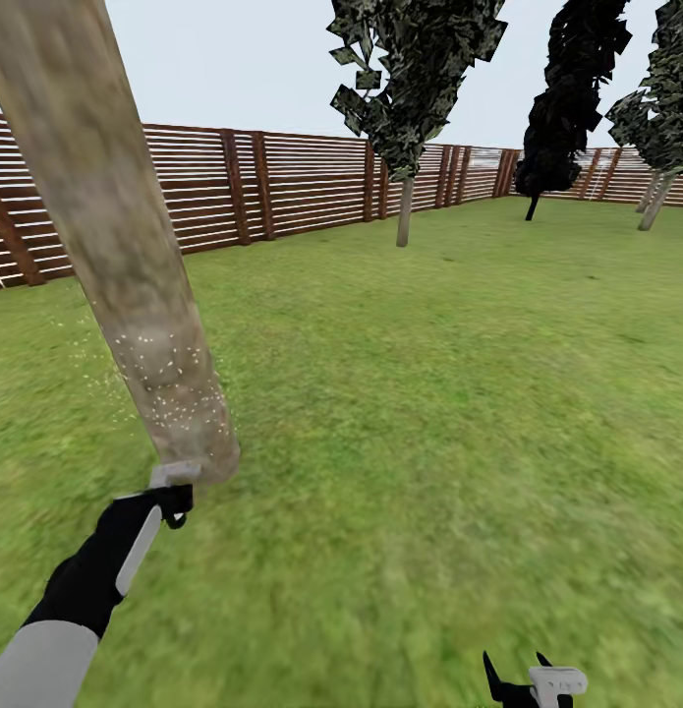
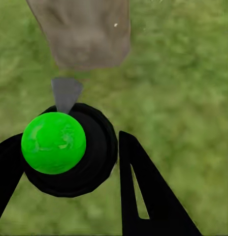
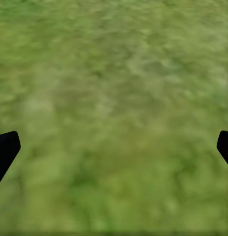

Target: In the garden, pick up the pesticide atomizer on the floor and spray pesticide onto both trees until each tree trunk is fully covered.

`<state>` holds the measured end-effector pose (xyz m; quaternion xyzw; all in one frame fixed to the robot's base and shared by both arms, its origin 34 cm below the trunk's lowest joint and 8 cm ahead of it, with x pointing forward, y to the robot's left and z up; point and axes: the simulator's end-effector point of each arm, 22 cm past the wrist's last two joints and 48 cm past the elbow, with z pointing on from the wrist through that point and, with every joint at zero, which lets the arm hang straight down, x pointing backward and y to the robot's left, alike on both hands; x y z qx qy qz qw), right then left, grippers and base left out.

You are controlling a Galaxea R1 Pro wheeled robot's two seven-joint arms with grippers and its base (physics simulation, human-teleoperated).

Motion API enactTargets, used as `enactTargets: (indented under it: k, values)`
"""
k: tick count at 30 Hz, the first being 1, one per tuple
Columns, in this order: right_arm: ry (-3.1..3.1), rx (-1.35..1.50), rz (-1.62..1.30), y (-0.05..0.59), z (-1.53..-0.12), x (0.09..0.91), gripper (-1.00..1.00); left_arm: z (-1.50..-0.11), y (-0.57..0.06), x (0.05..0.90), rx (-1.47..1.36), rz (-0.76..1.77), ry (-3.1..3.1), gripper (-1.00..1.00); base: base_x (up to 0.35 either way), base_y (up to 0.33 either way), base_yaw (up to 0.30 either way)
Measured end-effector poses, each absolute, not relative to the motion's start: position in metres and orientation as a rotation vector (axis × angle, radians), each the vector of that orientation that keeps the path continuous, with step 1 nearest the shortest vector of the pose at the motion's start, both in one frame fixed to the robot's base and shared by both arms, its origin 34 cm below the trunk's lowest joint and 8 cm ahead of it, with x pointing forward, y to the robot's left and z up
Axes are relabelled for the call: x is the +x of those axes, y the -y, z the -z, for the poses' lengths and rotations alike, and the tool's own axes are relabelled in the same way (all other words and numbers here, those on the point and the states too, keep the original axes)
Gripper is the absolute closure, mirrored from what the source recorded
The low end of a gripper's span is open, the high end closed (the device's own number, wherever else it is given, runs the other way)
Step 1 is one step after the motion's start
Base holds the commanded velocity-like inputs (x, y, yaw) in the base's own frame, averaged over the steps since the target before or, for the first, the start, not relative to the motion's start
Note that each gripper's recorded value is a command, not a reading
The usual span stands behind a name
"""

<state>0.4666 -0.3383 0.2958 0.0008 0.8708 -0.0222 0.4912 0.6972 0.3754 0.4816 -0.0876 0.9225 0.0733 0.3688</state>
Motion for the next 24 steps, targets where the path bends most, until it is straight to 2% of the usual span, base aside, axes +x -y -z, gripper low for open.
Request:
enactTargets:
  k: [4,8,10,12,15,18,20,24]
  values:
    - [-2.114,0.003,0.055,0.339,-0.296,0.467,-1.00,-0.447,-0.372,0.686,-0.227,-0.181,-2.394,1.00,-0.226,0.000,0.000]
    - [-2.108,-0.005,0.057,0.339,-0.297,0.469,-1.00,-0.416,-0.285,0.683,0.144,-0.064,-2.385,1.00,-0.179,0.000,0.000]
    - [-2.090,-0.109,0.027,0.325,-0.302,0.478,-1.00,-0.385,-0.247,0.659,0.336,0.029,-2.423,1.00,-0.028,0.000,0.000]
    - [-2.035,-0.306,-0.082,0.258,-0.312,0.504,-1.00,-0.371,-0.223,0.643,0.463,0.157,-2.410,1.00,-0.005,0.000,0.000]
    - [-2.002,-0.412,-0.167,0.197,-0.337,0.568,-1.00,-0.345,-0.202,0.604,0.713,0.294,-2.448,1.00,0.000,0.000,0.000]
    - [-1.981,-0.665,-0.389,0.128,-0.353,0.583,-1.00,-0.336,-0.183,0.570,0.978,0.403,-2.454,1.00,0.000,0.000,0.000]
    - [-1.960,-0.774,-0.471,0.111,-0.364,0.588,-1.00,-0.333,-0.178,0.558,1.048,0.442,-2.457,1.00,0.000,0.000,0.000]
    - [-1.942,-0.725,-0.473,0.101,-0.373,0.599,-1.00,-0.330,-0.187,0.554,1.010,0.453,-2.472,1.00,0.000,0.000,0.000]
